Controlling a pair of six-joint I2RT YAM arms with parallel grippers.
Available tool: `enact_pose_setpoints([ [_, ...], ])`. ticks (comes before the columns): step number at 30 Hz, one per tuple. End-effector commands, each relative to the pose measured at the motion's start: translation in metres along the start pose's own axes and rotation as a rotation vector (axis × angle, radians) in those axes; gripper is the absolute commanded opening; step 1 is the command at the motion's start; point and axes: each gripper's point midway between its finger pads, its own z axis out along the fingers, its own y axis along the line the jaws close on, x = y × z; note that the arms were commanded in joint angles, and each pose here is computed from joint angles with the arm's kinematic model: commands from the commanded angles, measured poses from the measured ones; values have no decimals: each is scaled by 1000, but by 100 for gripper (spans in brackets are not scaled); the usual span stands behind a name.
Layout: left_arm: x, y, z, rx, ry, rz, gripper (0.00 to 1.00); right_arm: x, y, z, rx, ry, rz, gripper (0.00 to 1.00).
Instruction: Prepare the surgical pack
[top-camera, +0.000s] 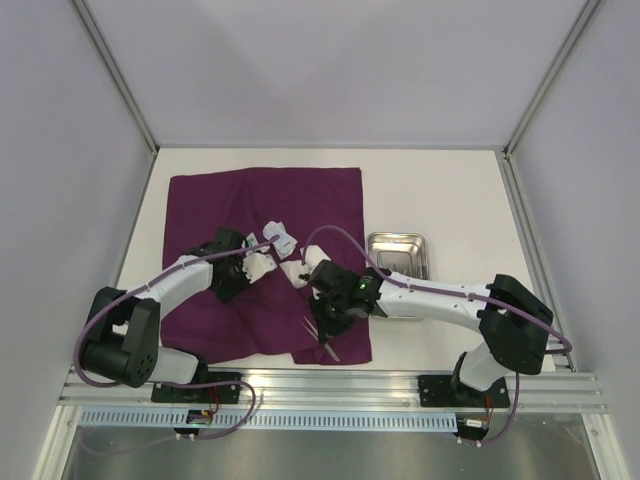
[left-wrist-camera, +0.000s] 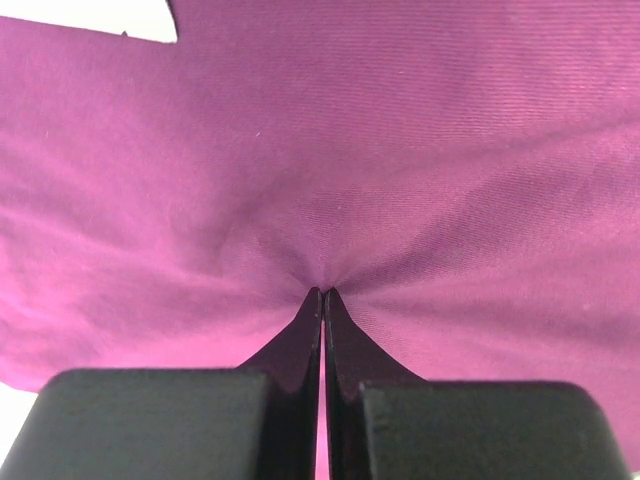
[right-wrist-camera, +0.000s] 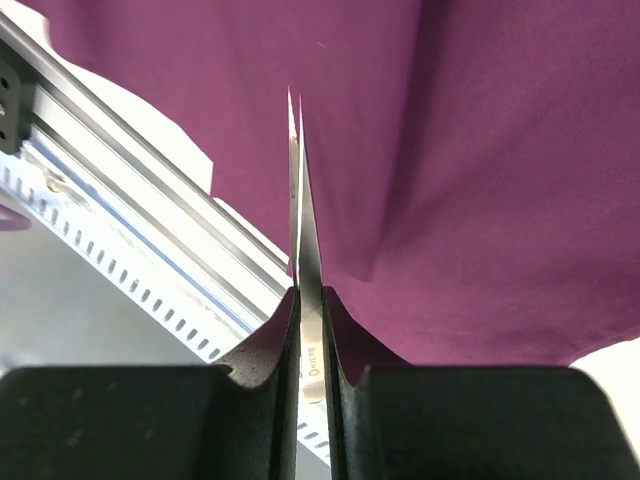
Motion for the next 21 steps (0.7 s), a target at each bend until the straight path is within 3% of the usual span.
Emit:
enact_pose_setpoints([
  [1, 36, -6, -2, 21, 107, -6, 0, -3, 7, -4, -25, 15, -35, 1],
  [8, 66, 5, -11, 1, 133, -48, 0, -35, 0, -32, -83, -132, 52, 1],
  [17, 87, 18, -20, -24, 149, -71, 1, -72, -96, -84, -47, -394, 312, 0],
  [21, 93, 26, -22, -36, 156, -74, 12, -72, -152, -96, 25, -466, 439, 1],
])
